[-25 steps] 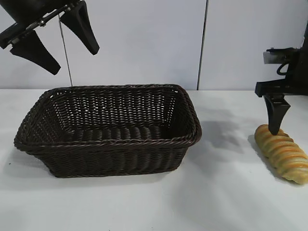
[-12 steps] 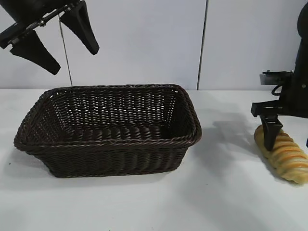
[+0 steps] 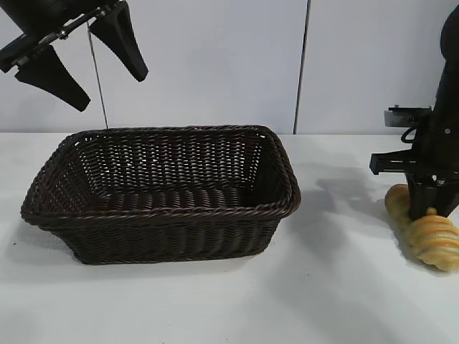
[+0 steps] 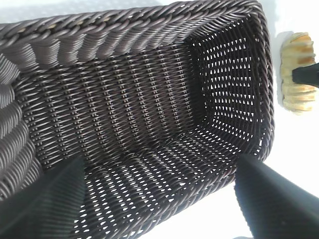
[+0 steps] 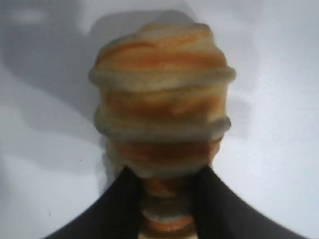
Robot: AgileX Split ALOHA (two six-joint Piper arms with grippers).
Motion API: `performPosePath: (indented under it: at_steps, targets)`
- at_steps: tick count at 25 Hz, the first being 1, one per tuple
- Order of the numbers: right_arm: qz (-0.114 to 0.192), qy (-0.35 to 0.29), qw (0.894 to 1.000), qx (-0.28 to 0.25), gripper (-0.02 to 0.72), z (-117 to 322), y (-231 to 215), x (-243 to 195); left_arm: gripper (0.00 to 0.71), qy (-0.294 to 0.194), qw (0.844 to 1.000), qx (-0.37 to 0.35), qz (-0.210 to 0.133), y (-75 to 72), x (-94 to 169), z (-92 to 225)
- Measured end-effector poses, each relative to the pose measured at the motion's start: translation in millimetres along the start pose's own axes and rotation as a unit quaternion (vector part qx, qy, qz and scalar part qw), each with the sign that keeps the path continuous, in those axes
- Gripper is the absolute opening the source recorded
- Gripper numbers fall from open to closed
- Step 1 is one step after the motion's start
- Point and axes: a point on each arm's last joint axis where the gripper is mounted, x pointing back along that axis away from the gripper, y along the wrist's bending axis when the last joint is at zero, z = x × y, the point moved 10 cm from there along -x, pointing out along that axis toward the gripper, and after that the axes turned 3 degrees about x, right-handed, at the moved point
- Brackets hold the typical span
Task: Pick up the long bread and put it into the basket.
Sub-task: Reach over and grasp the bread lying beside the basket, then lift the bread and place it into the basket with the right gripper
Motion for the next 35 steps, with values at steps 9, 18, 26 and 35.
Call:
performPosePath:
  at_steps: [9,18,26,35]
  targets:
    - [-0.01,-0.047,0.999,0.004,0.126,-24.6,3.0,84.8,0.596,0.0,1.0,0.0,0.0,0.0,0.0,0.0]
    - [-0.019,-0.113,0.993,0.006,0.126,-53.2,6.2,133.3,0.596,0.0,1.0,0.0,0.0,0.0,0.0,0.2]
    - [-0.037,-0.108,0.993,0.026,0.126,-50.5,28.0,134.3,0.596,0.0,1.0,0.0,0.0,0.0,0.0,0.2]
    - [-0.052,-0.106,0.986,0.118,0.126,-36.4,105.9,135.8,0.596,0.0,1.0,0.0,0.0,0.0,0.0,0.2]
